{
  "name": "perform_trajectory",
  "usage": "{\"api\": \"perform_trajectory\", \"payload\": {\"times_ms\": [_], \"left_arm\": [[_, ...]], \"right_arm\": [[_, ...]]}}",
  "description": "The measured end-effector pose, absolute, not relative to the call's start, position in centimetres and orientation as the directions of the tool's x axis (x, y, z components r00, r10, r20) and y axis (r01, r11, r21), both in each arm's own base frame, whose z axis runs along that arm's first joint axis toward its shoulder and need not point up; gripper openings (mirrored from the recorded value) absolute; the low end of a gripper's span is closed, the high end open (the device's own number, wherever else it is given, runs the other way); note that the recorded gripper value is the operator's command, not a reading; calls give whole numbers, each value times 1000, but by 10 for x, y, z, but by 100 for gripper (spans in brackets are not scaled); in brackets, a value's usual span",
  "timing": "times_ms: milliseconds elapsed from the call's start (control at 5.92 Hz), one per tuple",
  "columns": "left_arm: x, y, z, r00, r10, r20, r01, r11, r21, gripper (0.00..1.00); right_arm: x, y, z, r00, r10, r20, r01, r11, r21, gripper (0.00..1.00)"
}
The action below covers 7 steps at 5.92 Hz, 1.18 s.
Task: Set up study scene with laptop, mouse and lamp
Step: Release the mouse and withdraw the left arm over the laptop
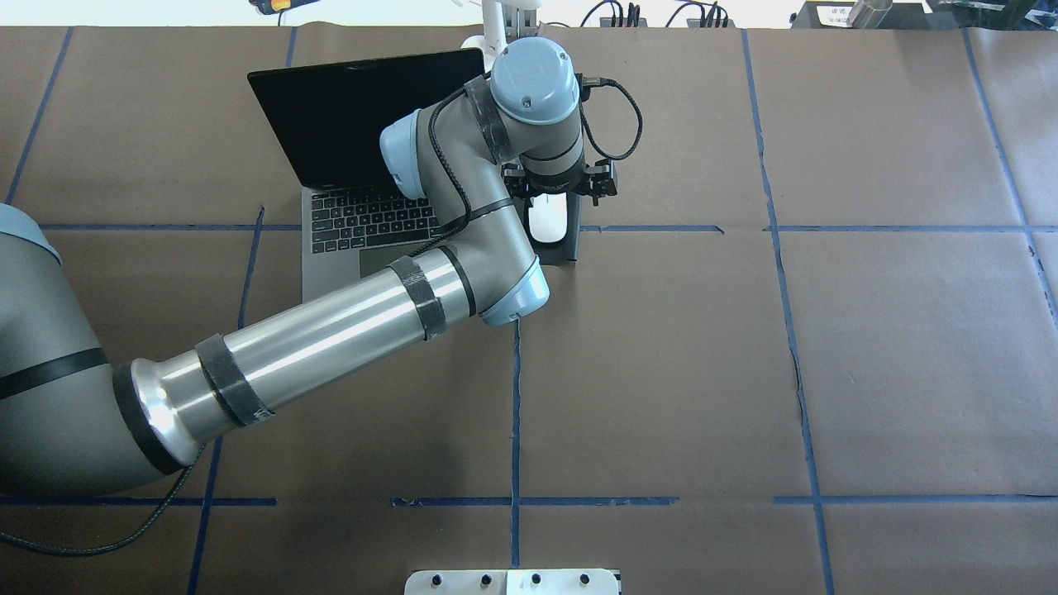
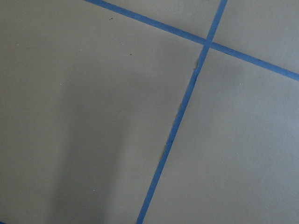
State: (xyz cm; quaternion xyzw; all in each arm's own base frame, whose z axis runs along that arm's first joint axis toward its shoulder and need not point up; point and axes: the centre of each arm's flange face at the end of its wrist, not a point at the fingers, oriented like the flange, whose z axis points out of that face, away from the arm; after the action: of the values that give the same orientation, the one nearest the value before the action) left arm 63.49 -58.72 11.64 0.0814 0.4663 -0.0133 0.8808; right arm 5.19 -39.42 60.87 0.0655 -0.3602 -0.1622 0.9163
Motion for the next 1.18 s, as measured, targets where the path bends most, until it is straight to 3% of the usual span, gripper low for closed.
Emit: {"api": "perform_trajectory", "payload": {"times_ms": [676,1182], "left_arm": [[446,-502,199,602,168,-780,-28,981,191,100],[269,-510,296,677,374,-634,-224,925,306,100]], "right_arm": [[52,-394,615,687,-336,644,250,942,225,100],[50,-394,622,695,-198,691,153,980,127,100]]}}
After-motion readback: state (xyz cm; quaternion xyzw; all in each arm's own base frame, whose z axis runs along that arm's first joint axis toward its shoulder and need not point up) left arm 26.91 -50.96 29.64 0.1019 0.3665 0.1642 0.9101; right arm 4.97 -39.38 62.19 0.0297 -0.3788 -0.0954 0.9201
